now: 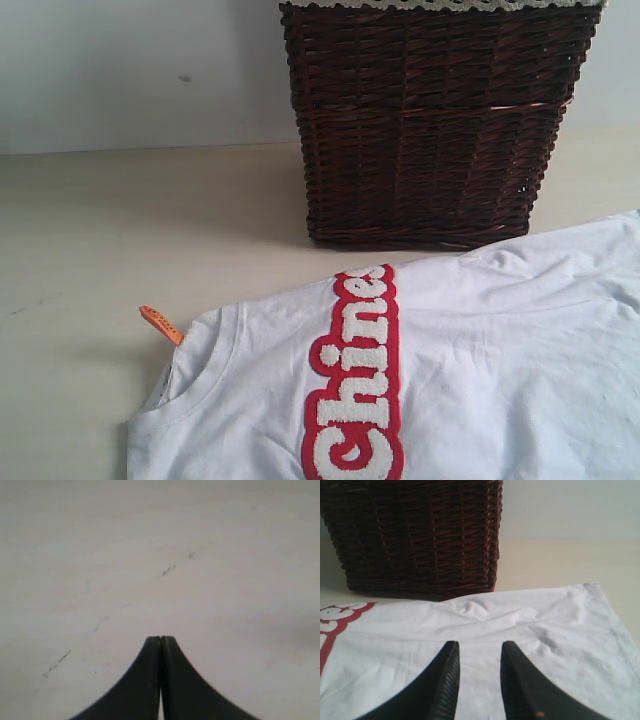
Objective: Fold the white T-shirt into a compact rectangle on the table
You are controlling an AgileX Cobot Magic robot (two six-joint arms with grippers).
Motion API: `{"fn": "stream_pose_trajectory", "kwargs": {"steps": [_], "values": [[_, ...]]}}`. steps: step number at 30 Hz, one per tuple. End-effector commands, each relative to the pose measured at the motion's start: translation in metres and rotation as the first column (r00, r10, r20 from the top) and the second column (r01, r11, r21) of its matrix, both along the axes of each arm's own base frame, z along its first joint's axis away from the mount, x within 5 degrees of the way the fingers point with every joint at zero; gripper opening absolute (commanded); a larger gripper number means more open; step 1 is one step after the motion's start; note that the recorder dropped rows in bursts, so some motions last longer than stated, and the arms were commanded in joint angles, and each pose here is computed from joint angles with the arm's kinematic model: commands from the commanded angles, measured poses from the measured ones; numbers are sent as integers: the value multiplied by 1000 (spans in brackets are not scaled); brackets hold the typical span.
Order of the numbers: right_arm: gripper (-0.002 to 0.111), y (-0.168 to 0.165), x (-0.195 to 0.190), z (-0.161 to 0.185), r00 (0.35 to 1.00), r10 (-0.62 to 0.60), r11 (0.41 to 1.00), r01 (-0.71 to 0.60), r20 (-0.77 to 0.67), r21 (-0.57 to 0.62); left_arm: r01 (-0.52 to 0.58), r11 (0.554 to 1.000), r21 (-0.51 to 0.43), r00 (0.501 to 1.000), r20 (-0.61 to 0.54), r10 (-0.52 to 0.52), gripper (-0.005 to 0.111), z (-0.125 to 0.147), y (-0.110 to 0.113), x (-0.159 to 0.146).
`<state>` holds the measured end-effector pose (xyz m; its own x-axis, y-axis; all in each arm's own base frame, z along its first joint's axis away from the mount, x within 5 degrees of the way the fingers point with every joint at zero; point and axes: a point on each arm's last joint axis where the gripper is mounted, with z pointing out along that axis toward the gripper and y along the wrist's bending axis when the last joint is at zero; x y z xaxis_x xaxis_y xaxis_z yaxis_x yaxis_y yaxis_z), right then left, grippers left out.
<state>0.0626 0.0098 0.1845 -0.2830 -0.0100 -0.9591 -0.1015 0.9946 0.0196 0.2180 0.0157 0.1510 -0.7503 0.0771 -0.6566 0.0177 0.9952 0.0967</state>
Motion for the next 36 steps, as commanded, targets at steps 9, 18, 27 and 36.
{"fn": "stream_pose_trajectory", "kwargs": {"steps": [9, 18, 27, 36], "values": [[30, 0, 0, -1, 1000, -1, 1000, 1, 6, 1, 411, 902, 132, 912, -58, -407, 0, 0, -55, 11], [30, 0, 0, -1, 1000, -1, 1000, 1, 6, 1, 511, 859, -23, 855, 108, -507, 0, 22, -146, 31], [30, 0, 0, -1, 1000, -1, 1000, 1, 6, 1, 545, 819, -178, 836, 195, -513, 0, 13, -196, 31], [30, 0, 0, -1, 1000, -1, 1000, 1, 6, 1, 840, 524, -139, 542, 209, -814, 0, -7, -217, 32]]}}
